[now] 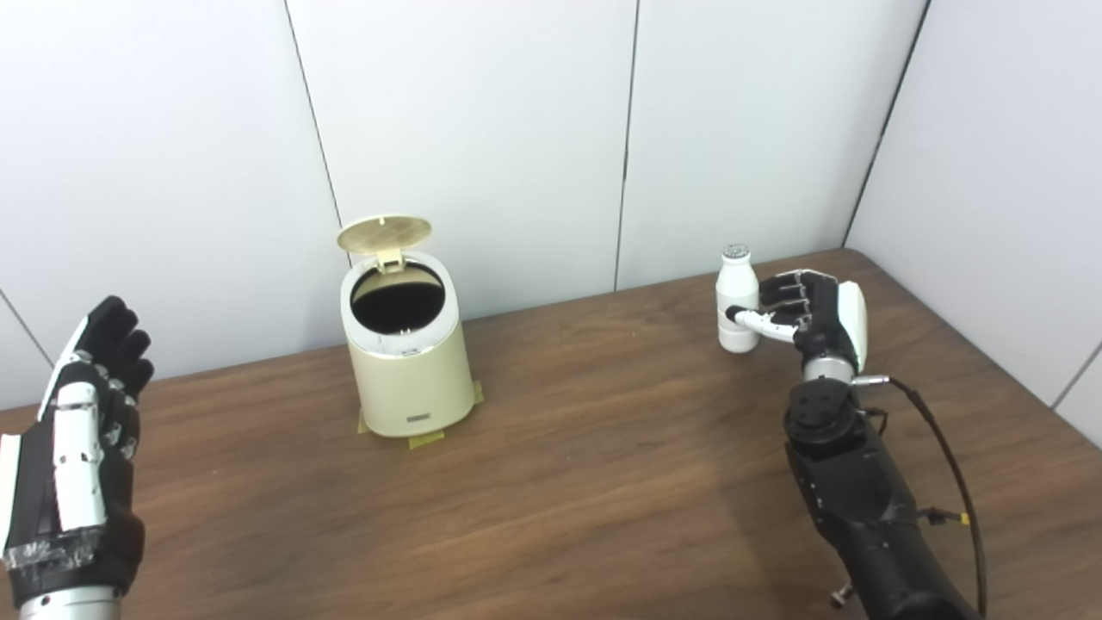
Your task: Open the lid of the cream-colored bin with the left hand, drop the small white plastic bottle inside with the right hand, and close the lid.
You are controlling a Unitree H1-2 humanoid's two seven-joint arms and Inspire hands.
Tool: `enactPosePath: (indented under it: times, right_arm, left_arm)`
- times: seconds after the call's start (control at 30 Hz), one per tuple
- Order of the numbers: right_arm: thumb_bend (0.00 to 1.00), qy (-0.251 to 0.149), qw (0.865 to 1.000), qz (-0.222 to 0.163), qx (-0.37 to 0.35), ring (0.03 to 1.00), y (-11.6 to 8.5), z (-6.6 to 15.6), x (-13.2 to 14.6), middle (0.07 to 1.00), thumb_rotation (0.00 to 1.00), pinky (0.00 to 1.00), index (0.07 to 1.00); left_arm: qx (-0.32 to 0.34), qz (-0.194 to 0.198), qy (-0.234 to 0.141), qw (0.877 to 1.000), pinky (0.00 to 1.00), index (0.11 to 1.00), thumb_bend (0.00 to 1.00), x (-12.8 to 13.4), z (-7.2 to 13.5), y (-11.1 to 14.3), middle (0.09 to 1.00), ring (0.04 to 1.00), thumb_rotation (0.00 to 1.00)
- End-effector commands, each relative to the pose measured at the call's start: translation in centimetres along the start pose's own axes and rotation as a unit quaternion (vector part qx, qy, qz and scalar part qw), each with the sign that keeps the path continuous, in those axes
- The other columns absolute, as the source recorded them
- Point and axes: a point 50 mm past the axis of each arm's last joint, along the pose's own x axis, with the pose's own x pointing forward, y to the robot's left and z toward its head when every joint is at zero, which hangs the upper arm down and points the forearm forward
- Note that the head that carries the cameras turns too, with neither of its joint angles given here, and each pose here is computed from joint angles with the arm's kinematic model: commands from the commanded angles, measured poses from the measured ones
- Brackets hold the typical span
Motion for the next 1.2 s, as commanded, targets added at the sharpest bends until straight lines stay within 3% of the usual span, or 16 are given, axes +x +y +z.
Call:
enactPosePath:
  times: [0.0, 0.13, 0.3, 0.5, 0.7, 0.8, 0.87, 0.93, 0.97, 1.0, 1.07, 1.17]
  right_arm:
    - [0.52, -0.035, 0.999, -0.017, 0.011, 0.503, -0.8, 2.8, 1.1, 0.53, 0.0, 0.4, 0.46]
    - [0.52, -0.036, 0.999, -0.014, 0.009, 0.546, -0.8, 2.5, 1.0, 0.542, 0.0, 0.44, 0.454]
    - [0.52, -0.036, 0.999, -0.014, 0.008, 0.494, -0.8, 2.2, 0.9, 0.533, 0.0, 0.4, 0.457]
    - [0.53, -0.035, 0.999, -0.017, -0.02, 0.557, -0.8, 1.9, 0.6, 0.522, 0.0, 0.46, 0.465]
    - [0.52, -0.032, 0.999, -0.015, -0.026, 0.543, -0.9, 1.7, 0.4, 0.541, 0.0, 0.44, 0.457]
    - [0.53, -0.031, 0.999, -0.013, -0.021, 0.457, -0.8, 1.7, 0.3, 0.516, 0.0, 0.36, 0.47]
    - [0.53, -0.026, 0.999, -0.009, -0.024, 0.539, -0.8, 2.0, 0.3, 0.532, 0.0, 0.43, 0.467]
    - [0.52, -0.025, 0.999, -0.003, -0.025, 0.564, -0.8, 2.2, 0.3, 0.596, 0.1, 0.46, 0.486]
    - [0.72, -0.026, 0.999, 0.0, -0.03, 0.555, -0.8, 2.3, 0.3, 0.607, 0.06, 0.45, 0.587]
    - [0.8, -0.027, 0.999, 0.001, -0.035, 0.54, -0.8, 2.4, 0.4, 0.604, 0.07, 0.43, 0.631]
    - [0.87, -0.024, 0.999, 0.006, -0.043, 0.512, -0.8, 2.5, 0.5, 0.59, 0.09, 0.41, 0.687]
    - [0.89, -0.017, 0.999, 0.012, -0.044, 0.553, -0.8, 2.6, 0.6, 0.626, 0.12, 0.45, 0.727]
  left_arm:
    - [0.0, -0.011, -0.041, 0.999, 0.98, 0.941, 0.13, 0.7, 1.7, -0.4, 0.951, 0.955, 0.98]
    - [0.002, -0.009, -0.038, 0.999, 0.97, 0.941, 0.14, 0.7, 1.7, -0.4, 0.951, 0.955, 0.97]
    - [-0.001, -0.012, -0.039, 0.999, 0.98, 0.941, 0.14, 0.7, 1.6, -0.4, 0.951, 0.958, 0.96]
    - [0.001, -0.011, -0.041, 0.999, 0.97, 0.939, 0.12, 0.7, 1.6, -0.5, 0.948, 0.953, 0.96]
    - [0.001, -0.013, -0.042, 0.999, 0.96, 0.934, 0.12, 0.8, 1.7, -0.5, 0.947, 0.948, 0.97]
    - [0.0, -0.013, -0.042, 0.999, 0.96, 0.937, 0.12, 0.8, 1.7, -0.5, 0.948, 0.951, 0.97]
    - [-0.001, -0.014, -0.041, 0.999, 0.97, 0.938, 0.12, 0.8, 1.7, -0.4, 0.949, 0.953, 0.97]
    - [0.0, -0.014, -0.041, 0.999, 0.99, 0.94, 0.12, 0.8, 1.6, -0.4, 0.951, 0.957, 0.97]
    - [0.001, -0.014, -0.041, 0.999, 0.98, 0.937, 0.12, 0.8, 1.7, -0.5, 0.947, 0.952, 0.97]
    - [0.001, -0.014, -0.041, 0.999, 0.97, 0.938, 0.12, 0.8, 1.7, -0.5, 0.948, 0.951, 0.97]
    - [0.002, -0.013, -0.041, 0.999, 0.97, 0.935, 0.13, 0.7, 1.7, -0.5, 0.947, 0.951, 0.96]
    - [0.002, -0.013, -0.041, 0.999, 0.96, 0.934, 0.12, 0.8, 1.7, -0.5, 0.944, 0.946, 0.97]
